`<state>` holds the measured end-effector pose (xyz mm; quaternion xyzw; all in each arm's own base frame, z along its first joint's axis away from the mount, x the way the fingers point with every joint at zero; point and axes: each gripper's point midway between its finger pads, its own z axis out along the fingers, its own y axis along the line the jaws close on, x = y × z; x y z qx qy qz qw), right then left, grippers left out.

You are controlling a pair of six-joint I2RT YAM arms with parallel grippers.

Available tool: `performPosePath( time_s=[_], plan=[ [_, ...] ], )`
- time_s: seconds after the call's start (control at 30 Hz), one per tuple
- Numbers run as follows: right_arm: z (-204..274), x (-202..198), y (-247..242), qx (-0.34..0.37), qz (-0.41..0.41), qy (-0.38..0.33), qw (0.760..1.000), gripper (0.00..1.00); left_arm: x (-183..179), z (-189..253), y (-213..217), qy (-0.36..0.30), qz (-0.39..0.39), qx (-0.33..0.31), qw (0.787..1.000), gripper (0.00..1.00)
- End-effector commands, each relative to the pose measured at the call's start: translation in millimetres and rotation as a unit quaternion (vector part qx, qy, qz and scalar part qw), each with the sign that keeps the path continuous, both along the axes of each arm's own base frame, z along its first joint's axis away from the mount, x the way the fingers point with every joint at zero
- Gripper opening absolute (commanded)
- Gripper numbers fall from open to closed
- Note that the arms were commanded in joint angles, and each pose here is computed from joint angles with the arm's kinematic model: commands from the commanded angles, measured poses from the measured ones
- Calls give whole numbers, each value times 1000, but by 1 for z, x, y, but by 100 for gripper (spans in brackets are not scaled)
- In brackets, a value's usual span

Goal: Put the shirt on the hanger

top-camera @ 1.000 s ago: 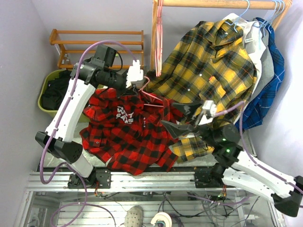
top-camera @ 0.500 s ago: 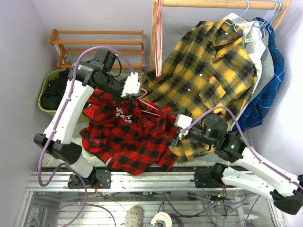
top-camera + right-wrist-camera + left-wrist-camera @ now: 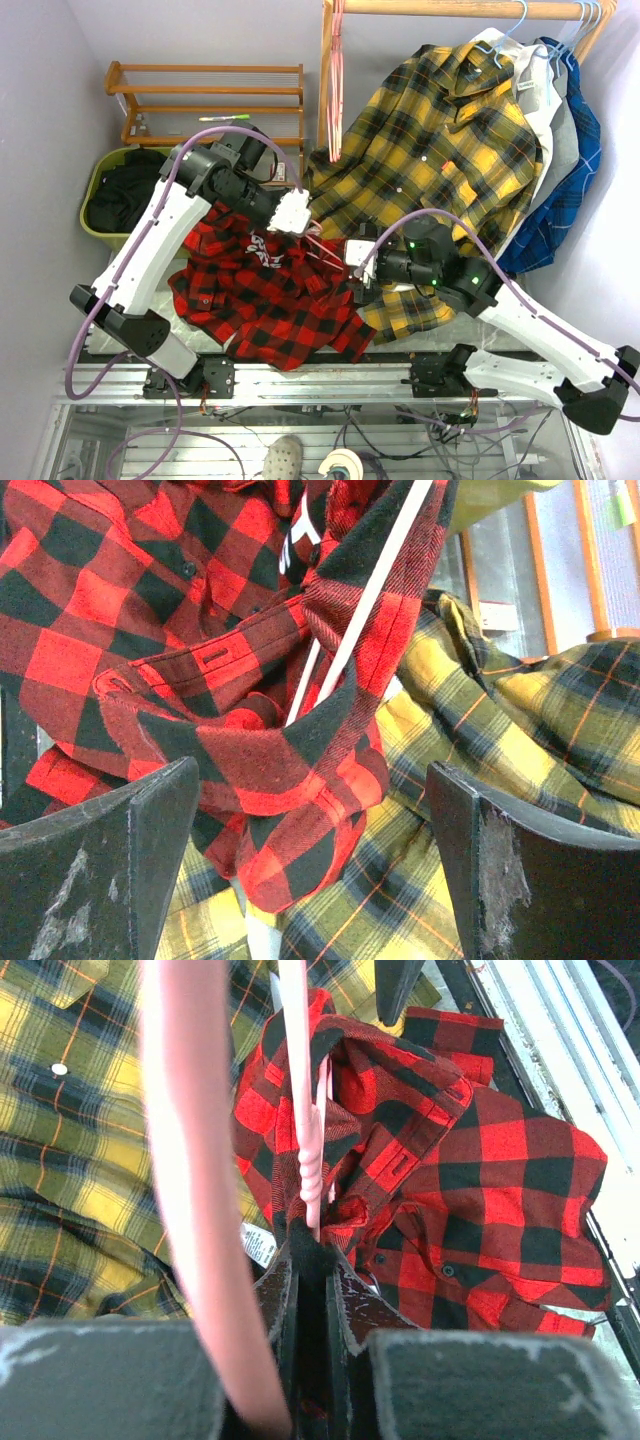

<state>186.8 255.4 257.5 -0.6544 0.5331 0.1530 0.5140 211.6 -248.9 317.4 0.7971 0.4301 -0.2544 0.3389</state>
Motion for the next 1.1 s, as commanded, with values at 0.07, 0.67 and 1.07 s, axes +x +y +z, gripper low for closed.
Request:
performPosePath(
  time_s=[0.07,0.67,1.07],
  plan=[
    [7,8,3,5,-3,5,1000,92,-16,15,0,-32,-25,-16,999,7],
    [5,9,38,63,26,73,995,0,-24,15,1,-40,-34,-11,999,7],
    [51,12,56,141,42,54,988,23,-21,14,-4,-37,-38,-12,998,7]
  ],
)
